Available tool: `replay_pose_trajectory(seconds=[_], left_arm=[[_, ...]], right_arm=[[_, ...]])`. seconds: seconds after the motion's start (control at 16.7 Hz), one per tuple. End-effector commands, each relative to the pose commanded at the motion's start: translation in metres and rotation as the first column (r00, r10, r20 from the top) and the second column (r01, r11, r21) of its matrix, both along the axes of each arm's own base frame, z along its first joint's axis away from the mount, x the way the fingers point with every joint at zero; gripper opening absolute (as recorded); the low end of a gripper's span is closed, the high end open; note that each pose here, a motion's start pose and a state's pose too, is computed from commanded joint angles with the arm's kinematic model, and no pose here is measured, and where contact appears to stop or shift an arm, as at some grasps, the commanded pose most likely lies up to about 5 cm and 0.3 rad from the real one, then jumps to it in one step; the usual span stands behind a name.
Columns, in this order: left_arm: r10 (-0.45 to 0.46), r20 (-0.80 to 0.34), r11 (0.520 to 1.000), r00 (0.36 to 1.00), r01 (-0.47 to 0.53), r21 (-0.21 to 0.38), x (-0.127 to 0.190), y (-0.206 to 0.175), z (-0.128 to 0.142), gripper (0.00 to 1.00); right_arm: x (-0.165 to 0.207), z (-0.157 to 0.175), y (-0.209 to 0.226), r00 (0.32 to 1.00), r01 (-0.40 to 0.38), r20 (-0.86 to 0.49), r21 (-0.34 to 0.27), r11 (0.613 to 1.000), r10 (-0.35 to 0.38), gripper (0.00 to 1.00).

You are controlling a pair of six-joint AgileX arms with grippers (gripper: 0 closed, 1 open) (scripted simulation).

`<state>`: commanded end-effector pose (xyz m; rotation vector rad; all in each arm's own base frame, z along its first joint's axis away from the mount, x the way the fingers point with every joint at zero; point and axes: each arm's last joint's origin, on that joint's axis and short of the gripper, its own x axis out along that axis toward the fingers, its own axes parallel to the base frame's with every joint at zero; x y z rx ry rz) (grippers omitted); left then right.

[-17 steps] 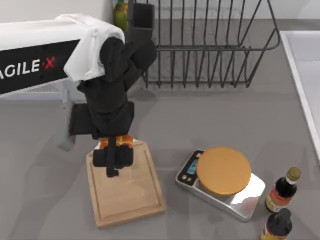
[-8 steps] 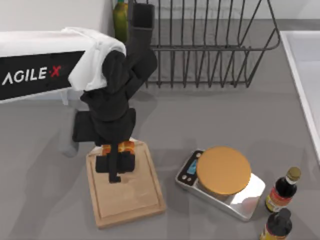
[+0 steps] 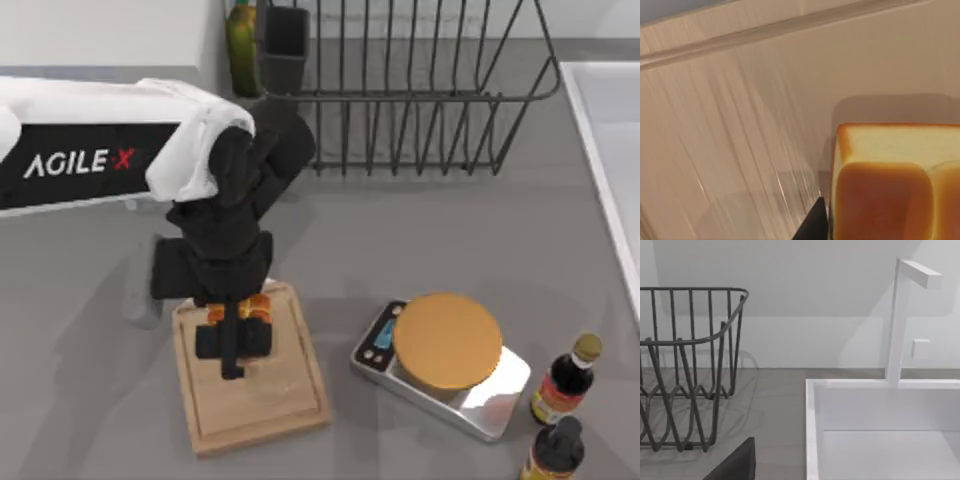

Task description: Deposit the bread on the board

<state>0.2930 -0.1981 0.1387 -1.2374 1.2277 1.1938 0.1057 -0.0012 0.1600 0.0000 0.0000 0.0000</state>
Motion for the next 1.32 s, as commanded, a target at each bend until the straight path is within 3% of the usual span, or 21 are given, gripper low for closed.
replay_pose_trajectory(seconds=[0.18, 0.96, 1.32], left_arm=[[0.0, 0.0, 1.0, 1.0, 0.0, 0.0, 0.0, 0.0, 0.0, 0.0], [0.0, 0.0, 1.0, 1.0, 0.0, 0.0, 0.0, 0.0, 0.0, 0.98], [0.0, 0.0, 1.0, 1.0, 0.0, 0.0, 0.0, 0.0, 0.0, 1.0]], right_arm=[[0.0, 0.0, 0.0, 1.0, 0.0, 0.0, 0.0, 1.0, 0.0, 1.0], [0.0, 0.0, 0.0, 1.0, 0.0, 0.0, 0.0, 1.0, 0.0, 1.0], [0.0, 0.0, 0.0, 1.0, 0.0, 0.0, 0.0, 1.0, 0.0, 1.0]])
